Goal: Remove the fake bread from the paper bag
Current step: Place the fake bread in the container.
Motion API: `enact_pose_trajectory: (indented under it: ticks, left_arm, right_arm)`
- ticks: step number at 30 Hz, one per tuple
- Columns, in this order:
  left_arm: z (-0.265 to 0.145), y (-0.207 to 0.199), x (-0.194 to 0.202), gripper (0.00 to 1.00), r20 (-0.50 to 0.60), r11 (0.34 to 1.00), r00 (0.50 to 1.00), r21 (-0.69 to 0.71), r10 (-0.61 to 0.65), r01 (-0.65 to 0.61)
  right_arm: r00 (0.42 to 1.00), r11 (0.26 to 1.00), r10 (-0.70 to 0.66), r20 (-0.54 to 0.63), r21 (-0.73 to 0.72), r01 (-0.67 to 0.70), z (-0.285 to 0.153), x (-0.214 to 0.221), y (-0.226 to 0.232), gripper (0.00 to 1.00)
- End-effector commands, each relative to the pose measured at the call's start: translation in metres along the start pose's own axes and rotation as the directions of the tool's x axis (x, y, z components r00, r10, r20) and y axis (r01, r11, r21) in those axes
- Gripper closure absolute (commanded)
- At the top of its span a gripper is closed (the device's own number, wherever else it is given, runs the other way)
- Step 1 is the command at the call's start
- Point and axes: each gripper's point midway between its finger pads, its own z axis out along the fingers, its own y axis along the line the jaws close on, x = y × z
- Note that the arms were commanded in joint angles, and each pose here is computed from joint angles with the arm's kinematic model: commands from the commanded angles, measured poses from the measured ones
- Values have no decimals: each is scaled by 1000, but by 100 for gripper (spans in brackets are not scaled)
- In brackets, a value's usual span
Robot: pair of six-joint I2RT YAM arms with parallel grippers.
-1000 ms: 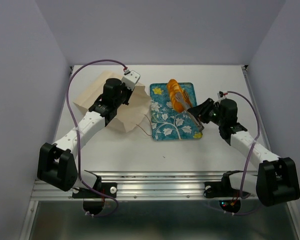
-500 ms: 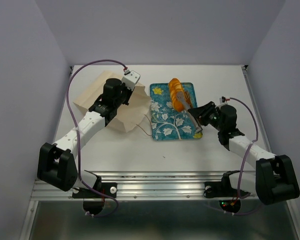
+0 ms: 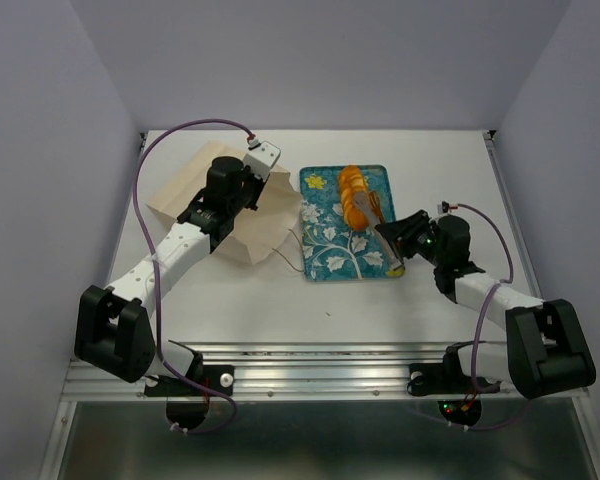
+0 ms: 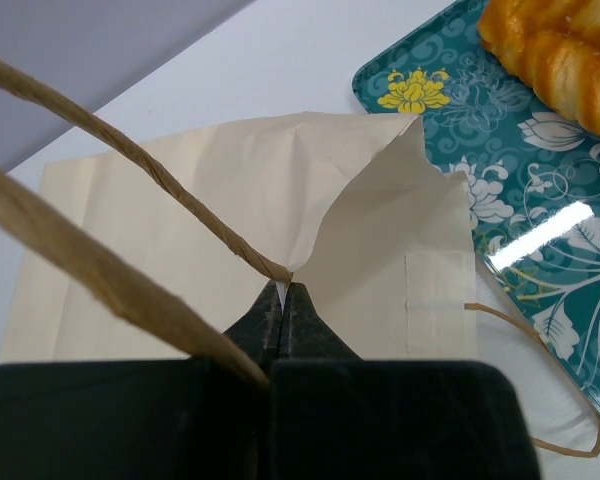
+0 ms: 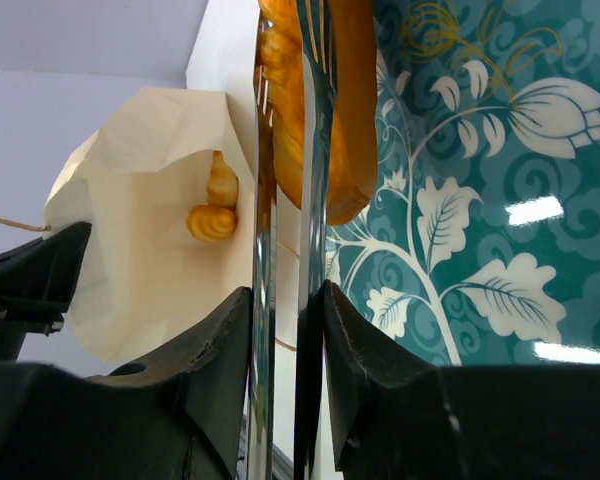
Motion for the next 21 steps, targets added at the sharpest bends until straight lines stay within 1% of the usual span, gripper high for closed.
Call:
enact_pose_trajectory:
  ticks: [1,6,8,9,13,15,18,21]
  left_arm:
    - [-5,3,-24,100,66,1000,998,-8,-5,5]
    - [-7,3,-24,100,68,1000,998,-9,-3,4]
    - [-7,4,-24,100,68,1000,998,-15,-1,2]
    - [-7,4,-23,100,66,1000,998,-16,-1,2]
    - [-7,5,-24,100,65,1000,998,-18,-1,2]
    - [-7,6,-24,100,64,1000,998,-22,0,1]
    - [-7,6,-24,100,62,1000,998,-24,3,-1]
    - [-7,6,-23,100,61,1000,998,-22,5,-4]
  right_arm:
    - [999,997,-10,44,-77,14,-1,-9,16,94]
    - [999,998,10,51,-63,-7,-5,-9,9,89]
    - [998,998,20,53,-55,-17,-6,-10,5,82]
    - [998,998,27,50,-49,-24,-7,-8,2,75]
    - [998,998,37,60,-47,-34,-9,-10,0,61]
    - [997,999,34,73,-44,-30,-11,-14,-1,60]
    - [996,999,34,80,-36,-31,-15,-15,-4,53]
    - [996,999,30,84,-30,-28,-18,-17,-5,50]
